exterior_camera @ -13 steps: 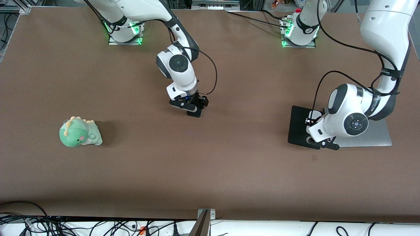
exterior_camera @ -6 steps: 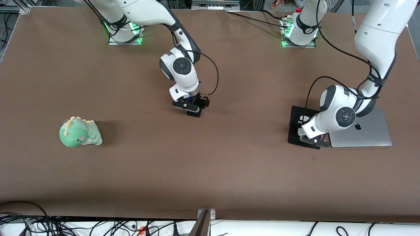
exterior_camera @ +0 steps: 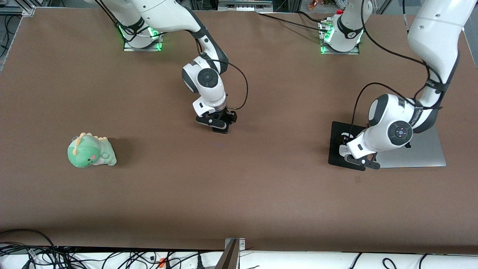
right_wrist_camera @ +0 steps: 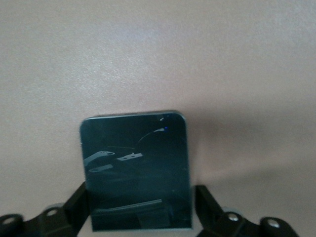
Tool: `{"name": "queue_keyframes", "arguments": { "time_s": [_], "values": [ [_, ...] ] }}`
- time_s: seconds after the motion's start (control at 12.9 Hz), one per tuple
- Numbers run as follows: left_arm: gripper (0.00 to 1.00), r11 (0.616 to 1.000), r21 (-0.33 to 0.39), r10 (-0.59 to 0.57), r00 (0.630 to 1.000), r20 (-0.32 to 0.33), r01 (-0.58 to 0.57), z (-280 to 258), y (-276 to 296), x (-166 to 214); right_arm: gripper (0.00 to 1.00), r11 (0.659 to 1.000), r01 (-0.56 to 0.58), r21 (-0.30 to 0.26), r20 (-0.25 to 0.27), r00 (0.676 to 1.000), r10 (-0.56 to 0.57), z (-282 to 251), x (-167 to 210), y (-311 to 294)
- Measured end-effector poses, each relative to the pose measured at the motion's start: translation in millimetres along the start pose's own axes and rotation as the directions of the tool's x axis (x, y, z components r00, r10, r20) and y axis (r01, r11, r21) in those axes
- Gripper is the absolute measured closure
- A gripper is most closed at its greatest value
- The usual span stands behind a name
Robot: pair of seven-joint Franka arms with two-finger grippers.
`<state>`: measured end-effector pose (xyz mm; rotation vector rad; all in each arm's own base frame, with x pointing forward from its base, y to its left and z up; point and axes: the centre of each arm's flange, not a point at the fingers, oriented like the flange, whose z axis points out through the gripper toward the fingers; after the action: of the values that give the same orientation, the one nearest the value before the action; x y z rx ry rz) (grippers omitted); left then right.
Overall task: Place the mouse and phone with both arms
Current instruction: 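Carry the phone to the plush toy while the left gripper withdraws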
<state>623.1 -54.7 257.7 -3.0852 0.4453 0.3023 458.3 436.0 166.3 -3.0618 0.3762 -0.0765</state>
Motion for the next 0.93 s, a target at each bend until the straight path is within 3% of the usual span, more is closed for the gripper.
{"name": "queue_keyframes", "arguments": {
  "time_s": [0.23, 0.47, 0.78, 0.93],
  "values": [
    [0.00, 0.999, 0.036, 0.006, 0.998, 0.066, -0.009, -104.5, 12.9, -6.2, 0.19, 0.995, 0.086, -0.049, 0.008, 0.996, -0.086, -13.9, 24.8, 14.3],
    [0.00, 0.999, 0.044, -0.013, 0.996, 0.087, 0.009, -192.4, 12.7, -17.1, 0.19, 0.973, 0.198, -0.122, 0.034, 0.980, -0.195, -49.1, 85.9, 60.3],
    [0.00, 0.998, 0.064, -0.030, 1.000, -0.010, 0.030, -272.2, 28.3, -36.4, 0.19, 0.941, 0.310, -0.138, 0.093, 0.950, -0.299, -87.9, 166.5, 152.2],
    [0.00, 0.996, 0.027, -0.084, 0.994, -0.064, 0.086, -308.1, 24.1, -60.3, 0.19, 0.933, 0.334, -0.135, 0.116, 0.940, -0.320, -86.1, 199.1, 207.5]
  ]
}}
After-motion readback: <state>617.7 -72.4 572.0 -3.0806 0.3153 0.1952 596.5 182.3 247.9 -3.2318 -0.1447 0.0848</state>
